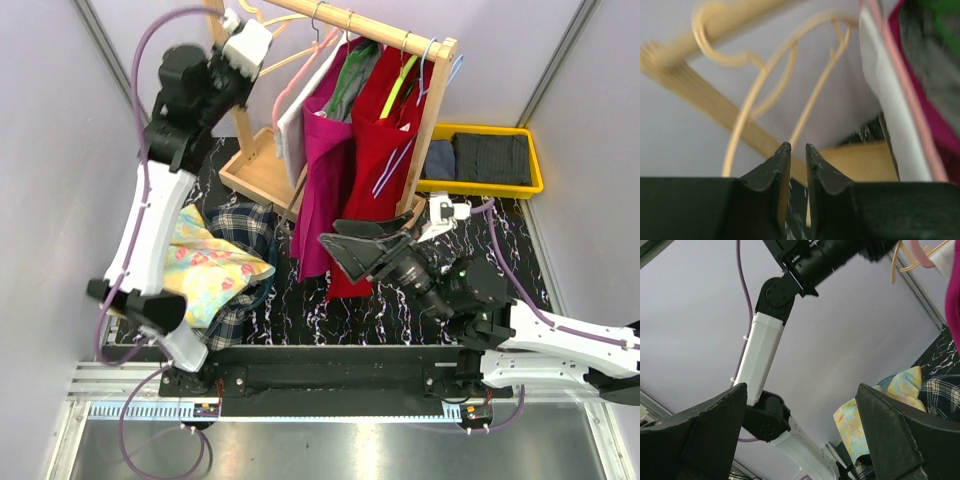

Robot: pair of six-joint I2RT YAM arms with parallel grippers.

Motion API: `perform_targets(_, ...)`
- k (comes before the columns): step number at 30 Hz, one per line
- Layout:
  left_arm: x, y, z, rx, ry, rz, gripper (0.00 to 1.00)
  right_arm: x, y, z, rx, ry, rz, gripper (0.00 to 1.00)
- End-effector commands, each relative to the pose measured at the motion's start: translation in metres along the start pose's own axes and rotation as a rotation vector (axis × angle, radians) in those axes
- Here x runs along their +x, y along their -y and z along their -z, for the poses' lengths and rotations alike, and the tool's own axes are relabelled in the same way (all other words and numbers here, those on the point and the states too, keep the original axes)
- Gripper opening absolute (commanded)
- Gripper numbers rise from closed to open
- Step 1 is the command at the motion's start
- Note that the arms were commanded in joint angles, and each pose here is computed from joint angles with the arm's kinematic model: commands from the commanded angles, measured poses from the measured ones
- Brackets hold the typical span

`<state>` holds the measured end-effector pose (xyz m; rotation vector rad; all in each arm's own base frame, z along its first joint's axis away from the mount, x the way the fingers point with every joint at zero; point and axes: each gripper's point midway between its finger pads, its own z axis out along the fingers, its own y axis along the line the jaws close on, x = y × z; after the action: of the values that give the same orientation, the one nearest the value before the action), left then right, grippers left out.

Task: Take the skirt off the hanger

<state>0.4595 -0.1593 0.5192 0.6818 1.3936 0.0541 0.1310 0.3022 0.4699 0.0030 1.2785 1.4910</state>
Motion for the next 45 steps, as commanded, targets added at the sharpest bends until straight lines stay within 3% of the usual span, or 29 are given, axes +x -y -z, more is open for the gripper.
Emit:
perform_targets(1, 0.063, 0.025, 0.054, 0.122, -0.191, 0.037, 0.27, 0.016, -0.013, -0.026, 0.005, -0.093, 0.072, 1.00)
perform_targets(2, 0.102, 0.043, 0.056, 0.170, -0.276, 0.045, 0.27, 0.024, -0.014, -0.031, 0.008, -0.120, 0.092, 1.00)
perform_targets(5, 0.150, 0.049, 0.071, 0.199, -0.371, 0.050, 0.27, 0.057, -0.009, -0.053, 0.019, -0.223, 0.204, 1.00)
perform_targets(6, 0.160, 0.040, 0.075, 0.178, -0.385, 0.075, 0.27, 0.087, 0.007, -0.064, 0.053, -0.295, 0.260, 1.00)
perform_targets(8, 0.172, 0.040, 0.081, 0.197, -0.396, 0.125, 0.26, 0.102, 0.010, -0.079, 0.078, -0.383, 0.386, 1.00)
perform_targets(11, 0.192, 0.034, 0.093, 0.193, -0.418, 0.165, 0.26, 0.160, 0.038, -0.109, 0.130, -0.505, 0.559, 1.00)
perform_targets(16, 0.225, 0.023, 0.110, 0.110, -0.387, 0.086, 0.26, 0.173, 0.044, -0.177, 0.148, -0.387, 0.668, 1.00)
perform_targets(17, 0.244, 0.024, 0.108, 0.082, -0.389, 0.080, 0.25, 0.198, 0.070, -0.187, 0.188, -0.415, 0.691, 1.00)
perform_targets(18, 0.256, 0.015, 0.111, 0.041, -0.405, 0.092, 0.25, 0.189, 0.077, -0.199, 0.227, -0.375, 0.689, 1.00)
perform_targets(20, 0.270, 0.001, 0.108, -0.002, -0.410, 0.115, 0.23, 0.190, 0.136, -0.206, 0.360, -0.372, 0.650, 0.99)
perform_targets(21, 0.291, -0.012, 0.108, -0.039, -0.451, 0.167, 0.23, 0.198, 0.174, -0.193, 0.447, -0.426, 0.634, 0.97)
perform_targets(22, 0.288, -0.028, 0.103, -0.063, -0.440, 0.178, 0.22, 0.196, 0.202, -0.188, 0.542, -0.413, 0.519, 0.94)
perform_targets(23, 0.299, -0.044, 0.105, -0.100, -0.462, 0.199, 0.22, 0.177, 0.241, -0.183, 0.638, -0.395, 0.468, 0.93)
perform_targets(24, 0.322, -0.049, 0.099, -0.110, -0.504, 0.249, 0.22, 0.186, 0.273, -0.164, 0.714, -0.421, 0.374, 0.92)
perform_targets(27, 0.335, -0.069, 0.089, -0.124, -0.530, 0.276, 0.21, 0.165, 0.326, -0.134, 0.867, -0.380, 0.310, 0.90)
perform_targets(32, 0.336, -0.066, 0.071, -0.099, -0.486, 0.246, 0.20, 0.140, 0.360, -0.089, 1.068, -0.331, 0.298, 0.94)
perform_targets(35, 0.344, -0.071, 0.057, -0.128, -0.476, 0.249, 0.19, 0.135, 0.403, -0.015, 1.309, -0.304, 0.142, 0.95)
perform_targets(36, 0.352, -0.070, 0.052, -0.120, -0.484, 0.262, 0.19, 0.125, 0.416, 0.000, 1.371, -0.220, 0.029, 0.95)
perform_targets(41, 0.350, -0.071, 0.022, -0.059, -0.481, 0.292, 0.20, 0.107, 0.422, 0.067, 1.479, -0.147, -0.079, 0.94)
perform_targets(45, 0.363, -0.066, -0.004, -0.038, -0.513, 0.296, 0.22, 0.104, 0.419, 0.083, 1.497, -0.113, -0.109, 0.94)
